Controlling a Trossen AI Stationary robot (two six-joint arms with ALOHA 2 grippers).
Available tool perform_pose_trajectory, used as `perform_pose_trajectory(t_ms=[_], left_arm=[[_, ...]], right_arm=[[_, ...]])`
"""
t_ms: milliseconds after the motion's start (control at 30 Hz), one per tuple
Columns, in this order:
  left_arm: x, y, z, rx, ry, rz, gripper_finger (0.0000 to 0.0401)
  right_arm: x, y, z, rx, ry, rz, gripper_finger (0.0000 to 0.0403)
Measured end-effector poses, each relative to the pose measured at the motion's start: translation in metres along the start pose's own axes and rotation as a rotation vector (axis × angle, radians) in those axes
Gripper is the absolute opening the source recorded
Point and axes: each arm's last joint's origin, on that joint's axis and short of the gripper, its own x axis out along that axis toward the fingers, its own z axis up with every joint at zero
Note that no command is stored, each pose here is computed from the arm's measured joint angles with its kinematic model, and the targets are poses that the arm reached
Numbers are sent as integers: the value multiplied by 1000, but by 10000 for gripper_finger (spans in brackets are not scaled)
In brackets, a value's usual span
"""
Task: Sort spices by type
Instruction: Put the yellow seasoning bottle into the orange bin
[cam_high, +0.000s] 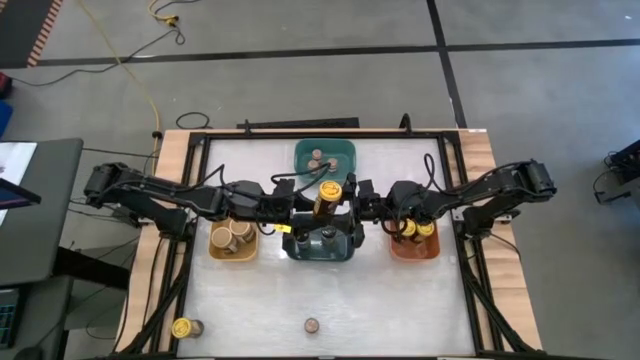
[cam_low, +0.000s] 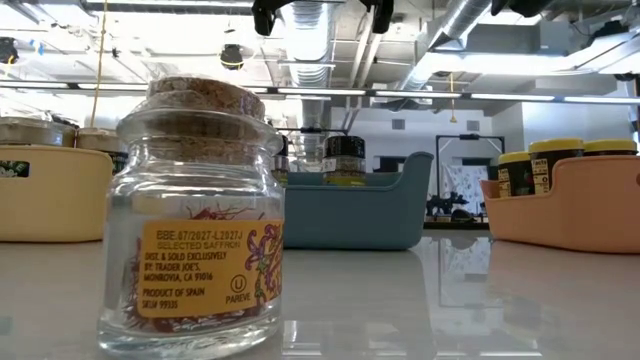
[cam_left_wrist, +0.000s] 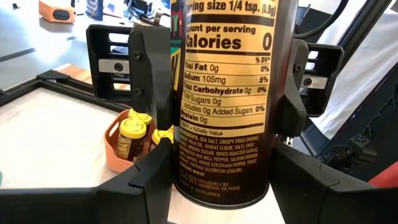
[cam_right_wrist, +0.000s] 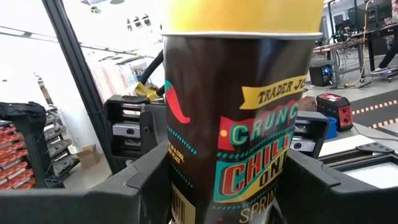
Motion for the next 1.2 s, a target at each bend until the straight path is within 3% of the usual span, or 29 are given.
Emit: perform_pose_trajectory(t_ms=[467, 767, 967, 1200], left_arm=[[0, 0, -2, -3, 19, 5, 218], [0, 1, -4, 1, 42, 16, 218], [0, 2, -9, -4, 86, 35, 218], [-2, 6, -20, 12, 200, 71, 218]], right_arm=[[0, 0, -2, 2, 21, -4, 260], [-5, -1, 5, 6, 42, -16, 321], [-21, -1, 11, -36, 192, -56, 372], [-49, 3, 23, -89, 344, -77, 390]])
